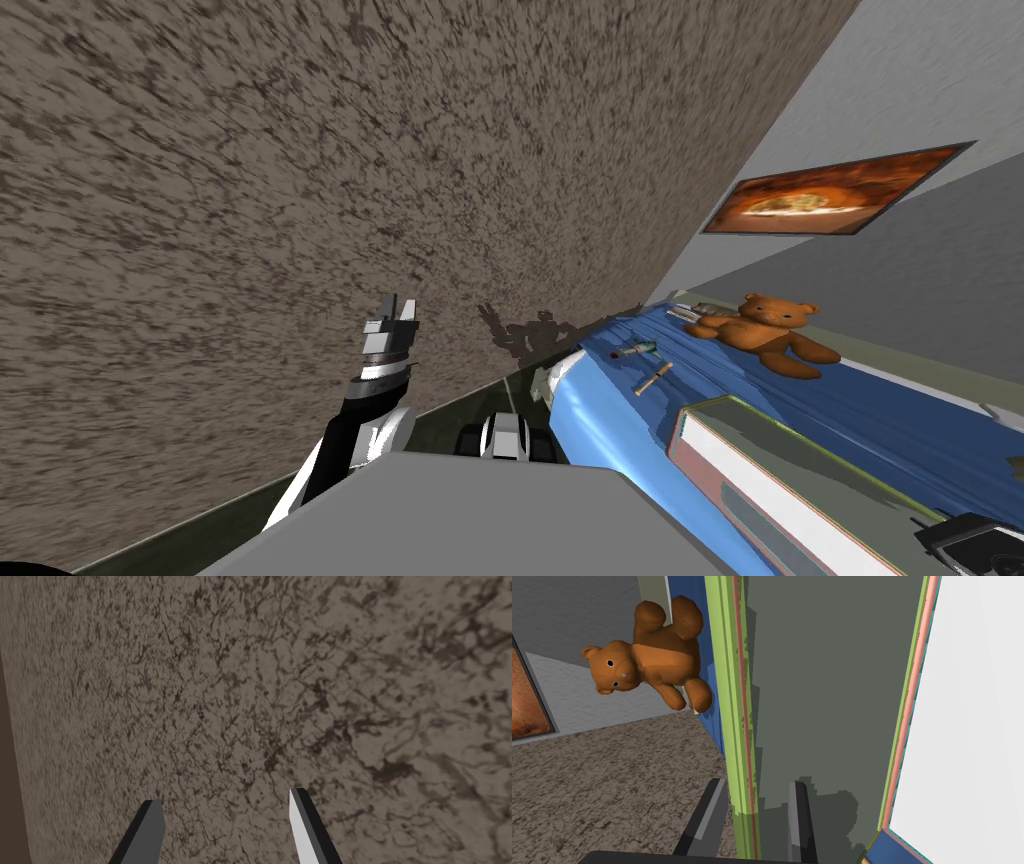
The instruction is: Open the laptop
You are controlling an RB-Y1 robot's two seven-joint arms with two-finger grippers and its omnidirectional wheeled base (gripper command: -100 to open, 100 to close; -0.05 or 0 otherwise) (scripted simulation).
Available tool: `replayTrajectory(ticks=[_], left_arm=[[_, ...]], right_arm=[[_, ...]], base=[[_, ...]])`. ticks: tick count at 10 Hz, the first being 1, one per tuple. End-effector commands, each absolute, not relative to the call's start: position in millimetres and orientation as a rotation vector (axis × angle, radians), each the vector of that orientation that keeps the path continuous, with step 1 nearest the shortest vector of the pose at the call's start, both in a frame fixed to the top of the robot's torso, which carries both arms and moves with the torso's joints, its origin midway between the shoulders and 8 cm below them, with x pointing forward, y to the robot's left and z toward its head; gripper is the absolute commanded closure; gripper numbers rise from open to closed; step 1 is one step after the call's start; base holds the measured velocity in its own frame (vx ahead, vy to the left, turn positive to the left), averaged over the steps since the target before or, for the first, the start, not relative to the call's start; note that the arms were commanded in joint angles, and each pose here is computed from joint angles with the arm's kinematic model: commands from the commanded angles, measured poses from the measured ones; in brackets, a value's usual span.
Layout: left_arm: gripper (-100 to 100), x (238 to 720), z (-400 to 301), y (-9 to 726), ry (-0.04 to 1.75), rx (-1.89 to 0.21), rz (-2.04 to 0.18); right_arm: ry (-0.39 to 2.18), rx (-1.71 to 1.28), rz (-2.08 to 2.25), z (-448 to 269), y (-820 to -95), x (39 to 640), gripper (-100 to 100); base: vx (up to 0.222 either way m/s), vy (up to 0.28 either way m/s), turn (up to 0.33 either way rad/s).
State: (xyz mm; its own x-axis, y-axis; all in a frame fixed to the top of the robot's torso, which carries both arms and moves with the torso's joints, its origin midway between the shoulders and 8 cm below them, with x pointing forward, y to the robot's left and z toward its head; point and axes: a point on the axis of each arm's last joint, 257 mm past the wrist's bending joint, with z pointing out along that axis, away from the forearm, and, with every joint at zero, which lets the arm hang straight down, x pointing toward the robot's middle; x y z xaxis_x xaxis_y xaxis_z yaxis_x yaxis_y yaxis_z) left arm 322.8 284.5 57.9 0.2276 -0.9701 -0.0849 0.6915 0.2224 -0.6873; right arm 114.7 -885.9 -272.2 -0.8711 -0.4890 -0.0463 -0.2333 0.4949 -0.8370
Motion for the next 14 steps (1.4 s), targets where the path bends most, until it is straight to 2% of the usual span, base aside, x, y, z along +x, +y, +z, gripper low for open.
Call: replayTrajectory(ticks=[1, 3, 5, 6, 9, 10, 11, 14], left_arm=[[0, 323, 58, 285, 0.574, -0.585, -1.238], [0, 323, 58, 285, 0.574, -0.585, -1.238], [0, 323, 58, 285, 0.574, -0.585, -1.238], [0, 323, 58, 285, 0.574, -0.585, -1.238], [0, 323, 58, 285, 0.574, -0.585, -1.238], [0, 323, 58, 285, 0.574, -0.585, -1.238], [0, 323, 58, 285, 0.574, -0.585, -1.238], [0, 323, 58, 285, 0.574, -0.585, -1.238]], right_arm=[[2.435, -0.623, -1.372, -288, -878, 140, 100], [2.442, -0.567, -1.41, -297, -878, 143, 100], [2.448, -0.55, -1.44, -294, -882, 138, 100], [2.385, -0.594, -1.443, -299, -866, 182, 100], [2.424, -0.526, -1.504, -308, -869, 166, 100], [2.354, -0.572, -1.513, -307, -852, 215, 100], [2.389, -0.548, -1.479, -328, -843, 205, 100], [2.388, -0.518, -1.527, -321, -849, 203, 100]], base=[[-0.213, -0.105, 0.169], [-0.164, -0.061, 0.086], [0.01, 0.003, -0.012], [-0.139, -0.073, 0.087], [-0.14, -0.059, 0.086], [-0.171, -0.064, 0.1], [-0.209, -0.106, 0.111], [-0.05, -0.017, 0.023]])
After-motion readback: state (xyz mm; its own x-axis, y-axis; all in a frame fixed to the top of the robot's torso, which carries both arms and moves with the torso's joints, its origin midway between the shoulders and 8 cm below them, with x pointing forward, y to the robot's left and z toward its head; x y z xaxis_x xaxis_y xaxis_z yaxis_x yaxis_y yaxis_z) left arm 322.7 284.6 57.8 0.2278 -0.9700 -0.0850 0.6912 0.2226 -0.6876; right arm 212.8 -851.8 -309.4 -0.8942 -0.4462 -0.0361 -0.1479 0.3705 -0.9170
